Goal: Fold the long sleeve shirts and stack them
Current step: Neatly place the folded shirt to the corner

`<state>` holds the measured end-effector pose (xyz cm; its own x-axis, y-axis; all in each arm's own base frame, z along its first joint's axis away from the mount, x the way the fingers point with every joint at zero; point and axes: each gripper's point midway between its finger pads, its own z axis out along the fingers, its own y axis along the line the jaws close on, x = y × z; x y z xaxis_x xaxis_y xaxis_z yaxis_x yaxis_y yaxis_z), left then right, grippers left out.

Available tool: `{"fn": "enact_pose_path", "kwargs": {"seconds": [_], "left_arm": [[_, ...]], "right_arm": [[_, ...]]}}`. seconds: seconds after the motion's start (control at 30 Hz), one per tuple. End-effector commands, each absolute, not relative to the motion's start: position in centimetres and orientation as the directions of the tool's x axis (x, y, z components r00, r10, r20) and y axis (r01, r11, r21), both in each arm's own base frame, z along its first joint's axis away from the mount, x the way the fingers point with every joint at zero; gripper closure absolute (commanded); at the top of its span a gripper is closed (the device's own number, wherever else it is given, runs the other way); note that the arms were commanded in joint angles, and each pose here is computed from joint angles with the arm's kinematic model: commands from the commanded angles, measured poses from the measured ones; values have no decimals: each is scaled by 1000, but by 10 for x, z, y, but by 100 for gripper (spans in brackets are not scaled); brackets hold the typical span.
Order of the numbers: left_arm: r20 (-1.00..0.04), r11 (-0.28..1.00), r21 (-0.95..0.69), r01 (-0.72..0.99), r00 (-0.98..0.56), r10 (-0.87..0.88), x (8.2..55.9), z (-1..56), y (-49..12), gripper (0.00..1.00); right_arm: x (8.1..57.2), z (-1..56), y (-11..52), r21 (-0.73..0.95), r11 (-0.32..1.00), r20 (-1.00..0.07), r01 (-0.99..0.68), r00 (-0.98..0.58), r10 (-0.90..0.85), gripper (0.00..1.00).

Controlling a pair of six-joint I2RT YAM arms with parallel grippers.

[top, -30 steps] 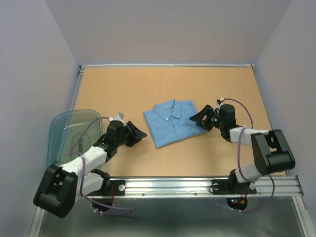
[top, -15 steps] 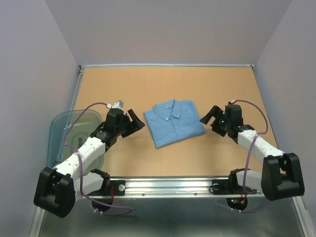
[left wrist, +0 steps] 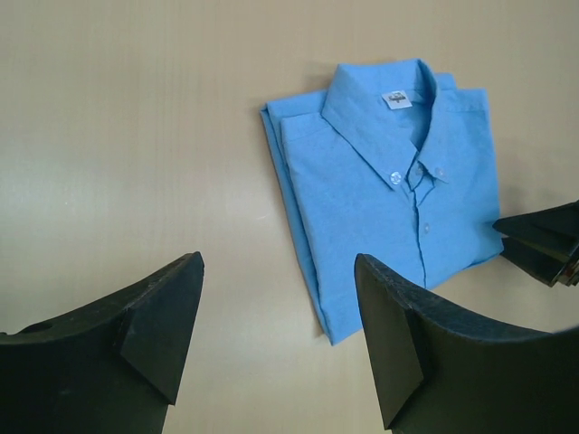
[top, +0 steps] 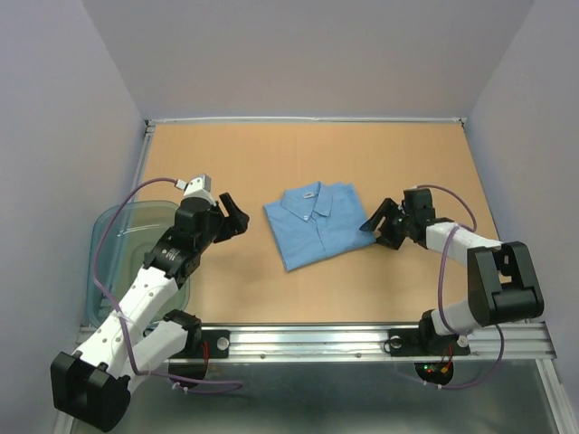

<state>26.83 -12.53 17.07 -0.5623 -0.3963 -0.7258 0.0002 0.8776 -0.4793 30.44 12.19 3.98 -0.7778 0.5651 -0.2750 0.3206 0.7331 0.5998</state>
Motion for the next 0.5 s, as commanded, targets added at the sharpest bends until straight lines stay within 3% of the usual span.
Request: {"fn": "enact_pose_path", "kwargs": {"seconds": [0.0,0.13,0.17,0.27,0.3,0.47], "left_arm": [[-761,899,-437,0,-533,-370,274,179,-117,21],[-762,898,-440,6,-532,-370,274,178,-118,21],[-762,897,-441,10,-533,-368,274,179,-119,21],[-760,896,-444,16,-536,-367,274,178,-120,21],[-755,894,-448,15,-542,-369,274,176,-121,21],[-685,831,-556,35,-585,-434,274,170,-143,21]], "right_arm": [[310,34,125,616,698,-231,366,-763,604,33],[324,32,116,593,691,-259,413,-715,649,53],[330,30,111,577,700,-281,420,-703,653,70],[354,40,104,572,705,-326,420,-672,665,95],[361,36,99,558,707,-332,435,-664,670,99],[385,45,95,576,686,-341,445,-632,696,99]]}}
